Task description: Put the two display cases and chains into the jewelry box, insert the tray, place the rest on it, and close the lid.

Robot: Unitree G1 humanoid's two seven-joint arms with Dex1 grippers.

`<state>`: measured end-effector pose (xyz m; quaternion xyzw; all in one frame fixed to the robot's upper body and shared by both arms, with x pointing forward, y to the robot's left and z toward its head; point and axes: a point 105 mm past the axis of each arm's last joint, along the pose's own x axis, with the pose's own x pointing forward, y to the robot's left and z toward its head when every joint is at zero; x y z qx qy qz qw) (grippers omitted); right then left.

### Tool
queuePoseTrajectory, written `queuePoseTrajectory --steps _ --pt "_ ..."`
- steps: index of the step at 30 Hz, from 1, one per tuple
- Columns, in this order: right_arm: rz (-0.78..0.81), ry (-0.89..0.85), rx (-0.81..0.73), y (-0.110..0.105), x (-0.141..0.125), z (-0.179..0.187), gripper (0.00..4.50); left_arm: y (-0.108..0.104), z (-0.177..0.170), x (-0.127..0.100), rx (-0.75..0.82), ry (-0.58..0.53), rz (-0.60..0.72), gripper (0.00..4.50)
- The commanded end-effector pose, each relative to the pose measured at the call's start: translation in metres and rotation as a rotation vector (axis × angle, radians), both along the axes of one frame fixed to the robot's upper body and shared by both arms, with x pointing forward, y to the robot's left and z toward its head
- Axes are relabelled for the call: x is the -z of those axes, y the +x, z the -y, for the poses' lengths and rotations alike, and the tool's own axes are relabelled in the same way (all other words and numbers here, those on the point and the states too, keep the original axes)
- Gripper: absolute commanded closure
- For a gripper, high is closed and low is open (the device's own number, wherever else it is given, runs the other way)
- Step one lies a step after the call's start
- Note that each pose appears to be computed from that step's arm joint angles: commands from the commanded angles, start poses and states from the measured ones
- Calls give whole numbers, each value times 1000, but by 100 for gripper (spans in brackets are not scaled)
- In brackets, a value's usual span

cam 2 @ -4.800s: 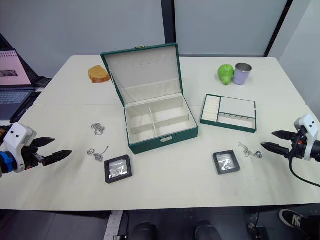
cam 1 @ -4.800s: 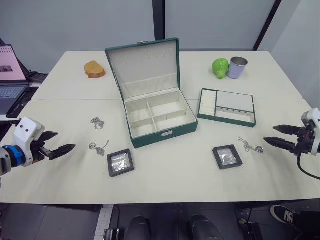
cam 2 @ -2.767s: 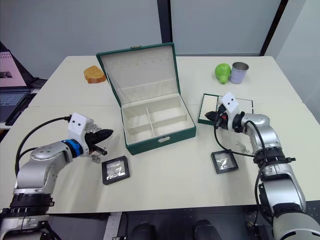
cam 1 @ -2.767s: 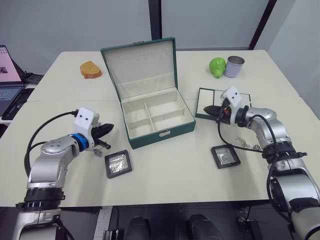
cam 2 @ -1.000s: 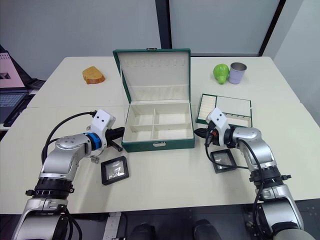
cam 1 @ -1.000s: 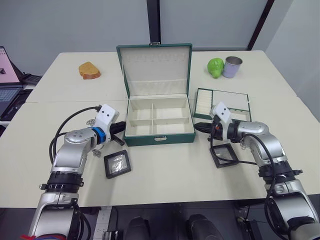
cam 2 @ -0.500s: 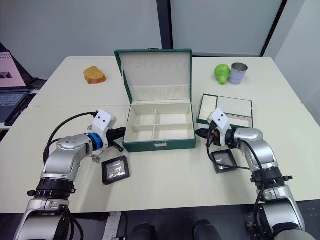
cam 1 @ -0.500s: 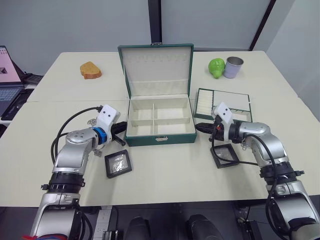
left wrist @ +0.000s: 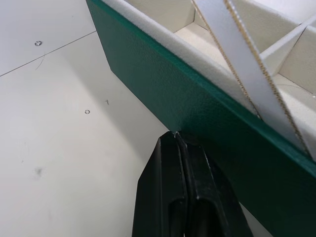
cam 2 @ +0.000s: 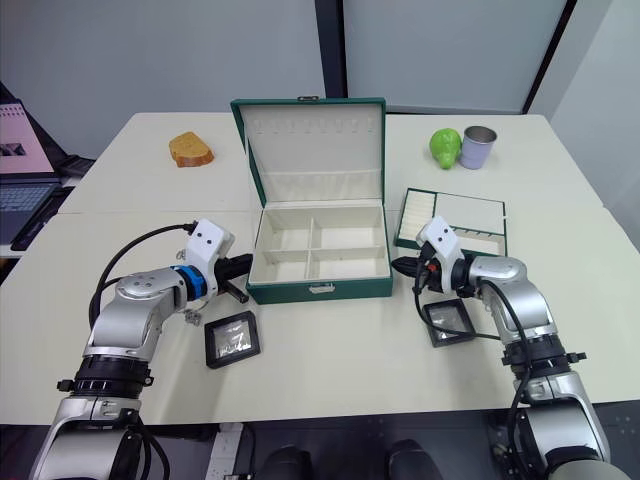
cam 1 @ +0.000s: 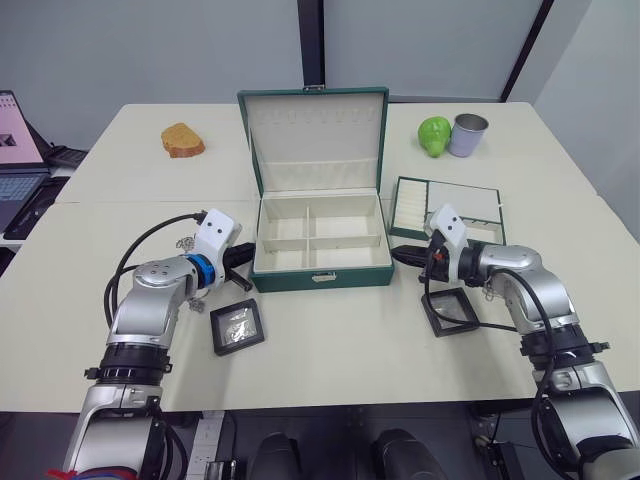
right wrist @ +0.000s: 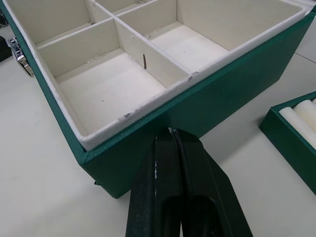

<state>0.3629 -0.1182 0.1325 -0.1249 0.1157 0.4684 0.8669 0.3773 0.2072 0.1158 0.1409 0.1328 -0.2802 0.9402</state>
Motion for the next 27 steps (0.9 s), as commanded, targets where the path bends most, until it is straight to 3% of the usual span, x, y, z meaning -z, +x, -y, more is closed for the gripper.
queuePoseTrajectory --steps 1,15,24,26,27 --pt "41 34 -45 -2 -11 -12 448 2 19 -11 84 -16 43 450" --pt "66 78 32 6 -19 17 448 -1 -10 -22 14 -21 75 450" --pt "80 184 13 -13 -40 44 448 -15 -38 -44 -27 -79 104 450" --pt "63 168 35 -21 -39 65 450 -26 -53 -52 -27 -102 98 413" --pt "51 151 49 -26 -37 76 405 -32 -60 -55 -28 -106 92 390"
